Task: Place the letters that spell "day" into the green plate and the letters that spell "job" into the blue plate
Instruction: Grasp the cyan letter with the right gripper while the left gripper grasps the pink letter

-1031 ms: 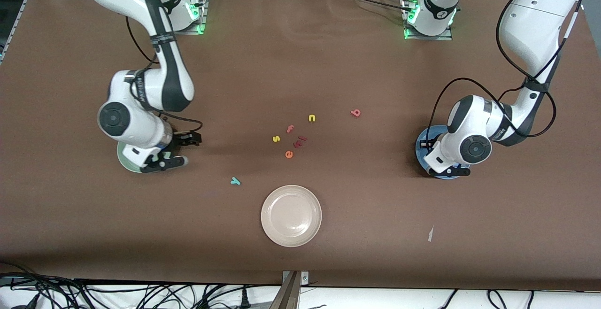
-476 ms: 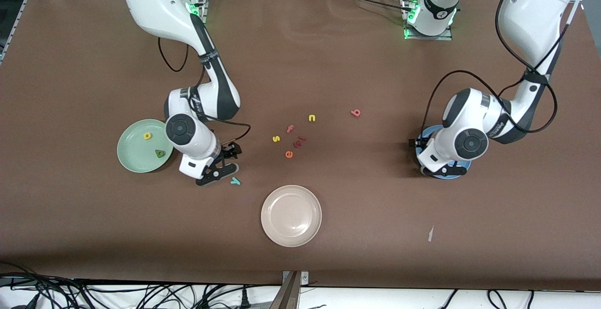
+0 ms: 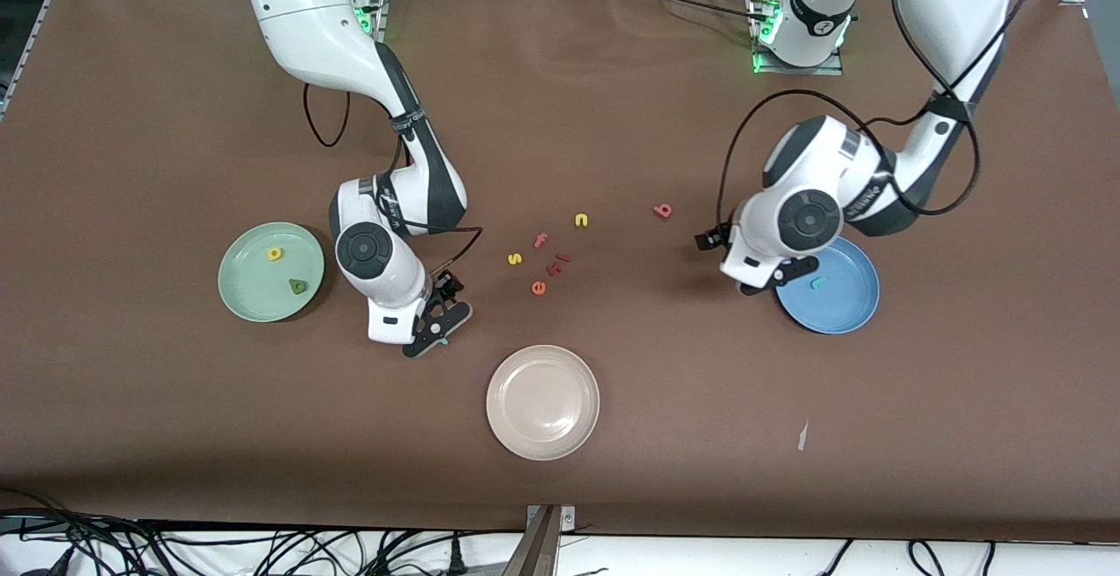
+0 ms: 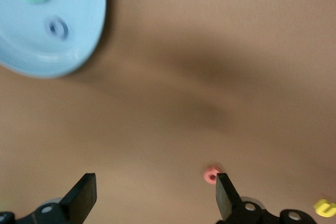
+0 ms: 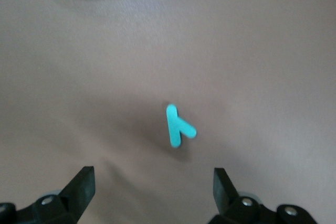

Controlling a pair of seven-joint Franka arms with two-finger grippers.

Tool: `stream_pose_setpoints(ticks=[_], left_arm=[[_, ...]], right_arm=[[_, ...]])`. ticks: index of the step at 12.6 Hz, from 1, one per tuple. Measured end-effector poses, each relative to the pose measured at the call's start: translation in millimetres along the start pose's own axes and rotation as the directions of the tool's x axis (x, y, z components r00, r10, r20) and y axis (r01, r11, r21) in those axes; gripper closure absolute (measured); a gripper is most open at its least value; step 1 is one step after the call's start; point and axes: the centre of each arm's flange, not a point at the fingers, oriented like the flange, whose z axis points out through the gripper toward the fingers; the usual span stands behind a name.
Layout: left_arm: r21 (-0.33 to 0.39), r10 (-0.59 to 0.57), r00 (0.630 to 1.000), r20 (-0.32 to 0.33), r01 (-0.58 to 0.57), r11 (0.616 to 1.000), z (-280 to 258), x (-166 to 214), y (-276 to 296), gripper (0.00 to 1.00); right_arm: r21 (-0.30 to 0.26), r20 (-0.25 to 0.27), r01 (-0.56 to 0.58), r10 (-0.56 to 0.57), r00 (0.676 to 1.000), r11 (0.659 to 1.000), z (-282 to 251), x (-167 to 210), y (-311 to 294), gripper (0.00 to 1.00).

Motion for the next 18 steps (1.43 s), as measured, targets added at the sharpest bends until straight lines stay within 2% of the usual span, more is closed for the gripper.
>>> stream_pose_setpoints(ticks=[3, 5, 6, 10, 12, 13, 15, 16, 17, 18], left_arm=[[-0.097, -0.142, 0.990, -0.025, 0.139, 0.986, 35.3, -29.7, 23.4, 0.00], [-0.141, -0.216, 0.976, -0.018, 0.212, 0.967, 71.9, -56.6, 33.1, 0.00], [-0.145, -0.236, 0.972, -0.024, 0.230, 0.962, 85.4, -70.5, 37.4, 0.00], [-0.166, -0.302, 0.944, -0.132, 0.279, 0.946, 114.0, -94.5, 40.7, 0.00], [-0.172, -0.302, 0.942, -0.144, 0.276, 0.946, 124.3, -98.7, 40.1, 0.01], [-0.172, -0.297, 0.945, -0.139, 0.272, 0.947, 127.9, -100.7, 41.6, 0.06], [-0.178, -0.294, 0.947, -0.127, 0.270, 0.946, 132.8, -102.1, 44.2, 0.31], [-0.177, -0.294, 0.948, -0.122, 0.271, 0.946, 135.9, -101.5, 44.3, 0.39], [-0.177, -0.295, 0.948, -0.115, 0.273, 0.946, 139.0, -100.7, 44.6, 0.39], [-0.180, -0.297, 0.949, -0.109, 0.275, 0.944, 141.5, -99.5, 44.7, 0.48]], right_arm=[[-0.008, -0.019, 0.098, -0.098, 0.995, 0.995, 10.6, 5.6, -0.1, 0.00], [-0.007, -0.023, 0.148, -0.148, 0.989, 0.989, 12.7, 5.8, 7.5, 0.00], [0.000, -0.032, 0.171, -0.171, 0.985, 0.985, 13.0, 6.6, 11.5, 0.00], [0.034, -0.074, 0.240, -0.237, 0.969, 0.970, 19.4, 11.6, 28.6, 0.01], [0.042, -0.072, 0.259, -0.255, 0.964, 0.965, 25.6, 11.8, 28.4, 0.01], [0.046, -0.070, 0.265, -0.262, 0.963, 0.963, 27.6, 12.3, 26.3, 0.02], [0.051, -0.069, 0.285, -0.281, 0.957, 0.957, 27.7, 13.2, 24.5, 0.07], [0.052, -0.068, 0.300, -0.297, 0.953, 0.952, 26.3, 13.7, 25.0, 0.18], [0.052, -0.069, 0.312, -0.308, 0.949, 0.949, 23.1, 15.0, 27.2, 0.32], [0.053, -0.069, 0.317, -0.313, 0.947, 0.947, 21.1, 15.6, 29.1, 0.44]])
